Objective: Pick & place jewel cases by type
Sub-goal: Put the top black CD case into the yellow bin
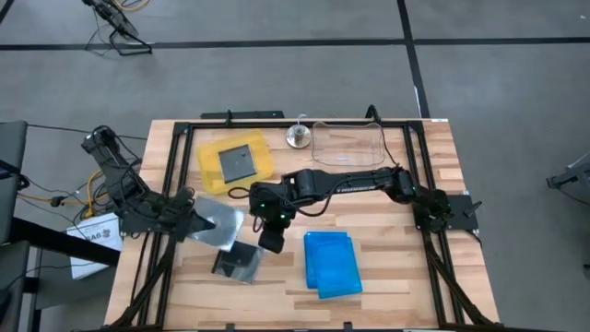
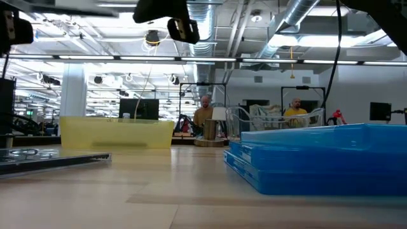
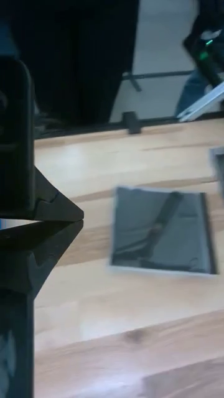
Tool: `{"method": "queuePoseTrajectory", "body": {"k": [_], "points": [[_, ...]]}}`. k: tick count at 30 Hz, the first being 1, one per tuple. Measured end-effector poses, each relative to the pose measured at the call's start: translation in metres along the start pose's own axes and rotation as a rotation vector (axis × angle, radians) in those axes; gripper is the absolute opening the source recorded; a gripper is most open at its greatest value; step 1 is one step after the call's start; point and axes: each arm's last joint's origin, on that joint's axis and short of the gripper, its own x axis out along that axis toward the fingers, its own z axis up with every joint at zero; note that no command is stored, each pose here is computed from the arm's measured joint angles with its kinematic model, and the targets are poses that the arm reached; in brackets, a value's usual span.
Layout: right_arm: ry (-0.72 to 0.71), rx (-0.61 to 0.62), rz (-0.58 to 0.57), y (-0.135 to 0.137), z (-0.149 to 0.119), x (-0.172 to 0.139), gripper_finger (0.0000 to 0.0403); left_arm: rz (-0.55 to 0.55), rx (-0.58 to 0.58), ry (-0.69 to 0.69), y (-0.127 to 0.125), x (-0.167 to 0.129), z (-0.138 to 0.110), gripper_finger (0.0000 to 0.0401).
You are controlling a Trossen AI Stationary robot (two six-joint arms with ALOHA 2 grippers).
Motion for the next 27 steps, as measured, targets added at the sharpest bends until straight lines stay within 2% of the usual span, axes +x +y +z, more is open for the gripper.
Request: {"method": "queuePoseTrajectory", "body": {"k": [3,7,12,17,21,27], "points": [[0.044,-0.012,-0.021,-0.004,-0.004,-0.001,0.0000,0.010,-0.068,-0.022,0.001,0.002,0.004,0.0006],[0.067,-0.039,-0.037,-0.007,-0.005,-0.002,0.0000,0.019,-0.055,-0.009,0.001,0.004,0.007,0.0006],[0.092,-0.061,-0.058,-0.011,-0.007,-0.003,0.0000,0.051,0.095,-0.012,0.004,0.008,0.014,0.0003],[0.155,-0.092,-0.077,-0.014,-0.013,-0.004,0.0000,0.132,0.228,-0.010,0.011,0.015,0.021,0.0003],[0.195,-0.102,-0.084,-0.012,-0.018,-0.003,0.0000,0.270,0.320,0.031,0.017,0.018,0.029,0.0003],[0.229,-0.094,-0.091,-0.012,-0.022,-0.003,0.0000,0.477,0.535,0.063,-0.002,0.019,0.052,0.0003]]}}
